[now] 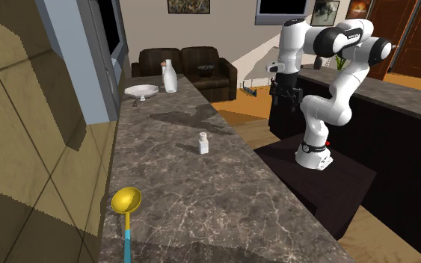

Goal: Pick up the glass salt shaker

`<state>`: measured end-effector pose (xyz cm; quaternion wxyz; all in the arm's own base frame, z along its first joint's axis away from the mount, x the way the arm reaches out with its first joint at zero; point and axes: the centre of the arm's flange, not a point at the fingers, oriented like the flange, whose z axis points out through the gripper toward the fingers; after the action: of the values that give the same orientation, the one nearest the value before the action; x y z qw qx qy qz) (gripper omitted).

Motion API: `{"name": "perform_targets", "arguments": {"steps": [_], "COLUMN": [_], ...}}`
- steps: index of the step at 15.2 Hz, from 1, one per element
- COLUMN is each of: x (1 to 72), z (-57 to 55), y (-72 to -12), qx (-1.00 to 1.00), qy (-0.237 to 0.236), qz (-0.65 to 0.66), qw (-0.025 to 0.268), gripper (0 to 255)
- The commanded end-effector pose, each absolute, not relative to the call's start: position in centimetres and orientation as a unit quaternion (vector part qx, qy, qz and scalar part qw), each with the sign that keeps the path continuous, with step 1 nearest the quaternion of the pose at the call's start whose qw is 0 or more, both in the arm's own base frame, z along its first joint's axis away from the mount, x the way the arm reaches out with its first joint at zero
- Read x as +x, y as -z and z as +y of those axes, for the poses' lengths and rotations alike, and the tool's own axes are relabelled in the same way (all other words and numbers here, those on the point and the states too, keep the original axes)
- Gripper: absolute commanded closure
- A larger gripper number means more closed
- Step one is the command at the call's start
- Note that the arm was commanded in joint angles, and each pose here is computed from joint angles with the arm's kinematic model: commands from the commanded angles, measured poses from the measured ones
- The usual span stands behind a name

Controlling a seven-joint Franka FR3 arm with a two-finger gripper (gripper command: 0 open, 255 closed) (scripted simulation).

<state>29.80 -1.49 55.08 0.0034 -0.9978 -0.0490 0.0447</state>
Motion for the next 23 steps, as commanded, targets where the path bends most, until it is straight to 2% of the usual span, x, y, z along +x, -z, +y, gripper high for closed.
{"name": "perform_targets", "arguments": {"steps": [1,23], "x": [29.8,57.3], "z": [-1.5,-9.2], "y": [-55.1,-49.0], "qx": [-0.998,-0.997], "qy": [-0.045,-0.041], "qz": [-0.049,0.050], "qw": [0.003,0.044], "gripper": [0,0]}}
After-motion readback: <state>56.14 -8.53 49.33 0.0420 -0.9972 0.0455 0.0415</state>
